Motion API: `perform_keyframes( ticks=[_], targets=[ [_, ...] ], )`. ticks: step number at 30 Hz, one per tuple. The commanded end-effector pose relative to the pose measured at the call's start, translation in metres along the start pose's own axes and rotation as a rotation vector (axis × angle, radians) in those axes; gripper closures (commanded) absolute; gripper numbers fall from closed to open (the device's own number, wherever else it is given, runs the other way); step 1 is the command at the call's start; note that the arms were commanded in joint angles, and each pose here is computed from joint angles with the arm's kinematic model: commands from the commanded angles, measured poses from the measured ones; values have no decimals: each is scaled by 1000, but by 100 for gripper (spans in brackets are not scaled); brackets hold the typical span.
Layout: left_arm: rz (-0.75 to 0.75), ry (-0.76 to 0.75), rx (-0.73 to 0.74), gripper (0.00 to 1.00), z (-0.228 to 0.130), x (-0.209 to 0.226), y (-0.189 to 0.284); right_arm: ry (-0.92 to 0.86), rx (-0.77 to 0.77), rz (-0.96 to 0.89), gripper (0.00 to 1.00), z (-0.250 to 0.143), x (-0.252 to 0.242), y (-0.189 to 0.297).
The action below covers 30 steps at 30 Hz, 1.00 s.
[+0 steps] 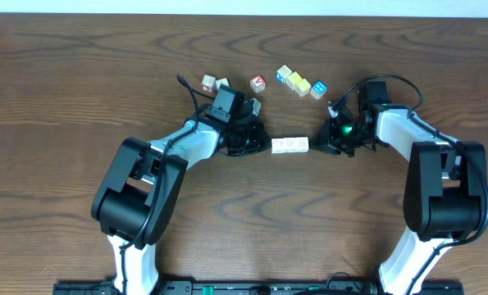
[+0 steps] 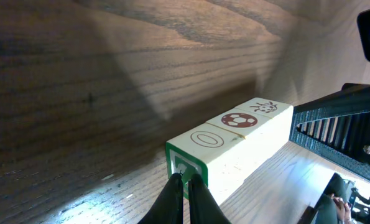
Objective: Lift 3 blocks
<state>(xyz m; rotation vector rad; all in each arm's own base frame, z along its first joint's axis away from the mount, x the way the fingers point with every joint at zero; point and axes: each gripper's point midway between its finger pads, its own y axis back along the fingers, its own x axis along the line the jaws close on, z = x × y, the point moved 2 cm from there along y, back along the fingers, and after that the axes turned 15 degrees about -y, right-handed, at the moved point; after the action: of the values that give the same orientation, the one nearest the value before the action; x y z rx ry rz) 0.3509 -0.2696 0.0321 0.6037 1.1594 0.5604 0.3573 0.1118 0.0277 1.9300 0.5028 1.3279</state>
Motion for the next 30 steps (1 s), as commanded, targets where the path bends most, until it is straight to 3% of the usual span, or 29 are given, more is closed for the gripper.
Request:
perform_keyframes(
  ticks=[1,30],
  targets=[
    [-23,-1,11,93,-3,-4,-2,32,59,68,99,-14,15,-6],
    [-84,-38,-14,93,5,-23,9,88,51,85,99,-19,38,-2]
  ],
)
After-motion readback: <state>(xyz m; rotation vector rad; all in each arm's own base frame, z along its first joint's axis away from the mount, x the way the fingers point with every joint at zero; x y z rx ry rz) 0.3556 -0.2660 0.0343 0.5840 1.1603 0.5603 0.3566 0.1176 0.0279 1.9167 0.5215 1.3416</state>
